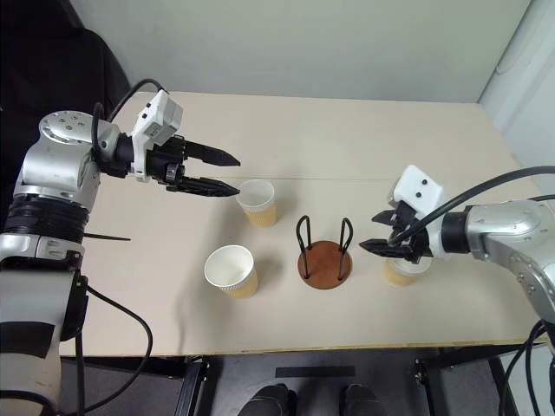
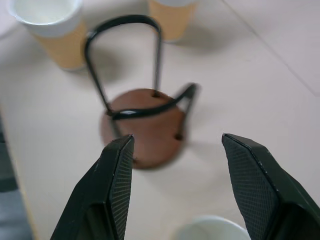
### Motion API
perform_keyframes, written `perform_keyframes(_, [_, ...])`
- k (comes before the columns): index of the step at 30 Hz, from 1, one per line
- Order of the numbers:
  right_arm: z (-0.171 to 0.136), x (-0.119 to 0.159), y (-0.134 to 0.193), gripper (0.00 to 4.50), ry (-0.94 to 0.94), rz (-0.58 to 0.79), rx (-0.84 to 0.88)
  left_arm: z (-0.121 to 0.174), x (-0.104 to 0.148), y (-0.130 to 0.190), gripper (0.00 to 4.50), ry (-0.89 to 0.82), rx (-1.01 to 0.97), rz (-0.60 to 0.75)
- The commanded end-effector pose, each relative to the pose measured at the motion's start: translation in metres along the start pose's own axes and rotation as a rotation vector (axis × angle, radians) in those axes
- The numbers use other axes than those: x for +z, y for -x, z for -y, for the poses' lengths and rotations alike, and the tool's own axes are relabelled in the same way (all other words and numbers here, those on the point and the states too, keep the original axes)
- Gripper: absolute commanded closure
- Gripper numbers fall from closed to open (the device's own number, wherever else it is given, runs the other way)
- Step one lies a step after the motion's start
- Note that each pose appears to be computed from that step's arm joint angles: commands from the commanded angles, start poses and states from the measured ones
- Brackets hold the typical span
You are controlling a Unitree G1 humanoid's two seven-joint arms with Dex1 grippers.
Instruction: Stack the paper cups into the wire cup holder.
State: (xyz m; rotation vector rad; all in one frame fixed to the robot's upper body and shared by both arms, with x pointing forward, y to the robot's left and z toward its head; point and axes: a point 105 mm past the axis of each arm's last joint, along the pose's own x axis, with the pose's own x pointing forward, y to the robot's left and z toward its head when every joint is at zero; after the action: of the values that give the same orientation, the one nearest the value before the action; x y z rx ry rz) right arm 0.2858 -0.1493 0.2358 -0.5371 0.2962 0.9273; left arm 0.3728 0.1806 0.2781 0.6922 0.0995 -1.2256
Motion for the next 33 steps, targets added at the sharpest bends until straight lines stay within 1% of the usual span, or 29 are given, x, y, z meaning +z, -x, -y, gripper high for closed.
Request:
perform_keyframes(1, [0.011,0.028,0.019,1.72,0.092,0.070,-0.070,-0.009,0.013,0.005,1.14,-0.223,0.044,-0.077])
perform_keyframes(3, [0.011,0.033,0.021,1.72,0.105,0.078,-0.070,-0.009,0.016,0.002,1.14,-0.286,0.033,-0.101])
perform_keyframes(6, [0.011,0.037,0.021,1.72,0.111,0.085,-0.066,-0.008,0.021,-0.001,1.14,-0.313,0.014,-0.098])
perform_keyframes(14, [0.012,0.044,0.027,1.72,0.106,0.106,-0.051,-0.007,0.010,0.002,1.14,-0.396,-0.012,-0.237])
perform_keyframes(19, [0.012,0.047,0.029,1.72,0.120,0.104,-0.033,-0.002,0.011,0.001,1.14,-0.378,-0.048,-0.233])
perform_keyframes(21, [0.012,0.047,0.029,1.72,0.120,0.102,-0.029,-0.002,0.008,0.003,1.14,-0.373,-0.046,-0.251])
perform_keyframes(25, [0.013,0.046,0.029,1.72,0.121,0.098,-0.023,0.003,-0.010,0.005,1.14,-0.379,-0.068,-0.332])
perform_keyframes(28, [0.012,0.047,0.029,1.72,0.125,0.098,-0.016,0.004,-0.019,0.002,1.14,-0.401,-0.073,-0.373])
perform_keyframes(33, [0.006,0.056,0.030,1.72,0.169,0.128,0.020,0.003,-0.026,-0.006,1.14,-0.430,-0.074,-0.392])
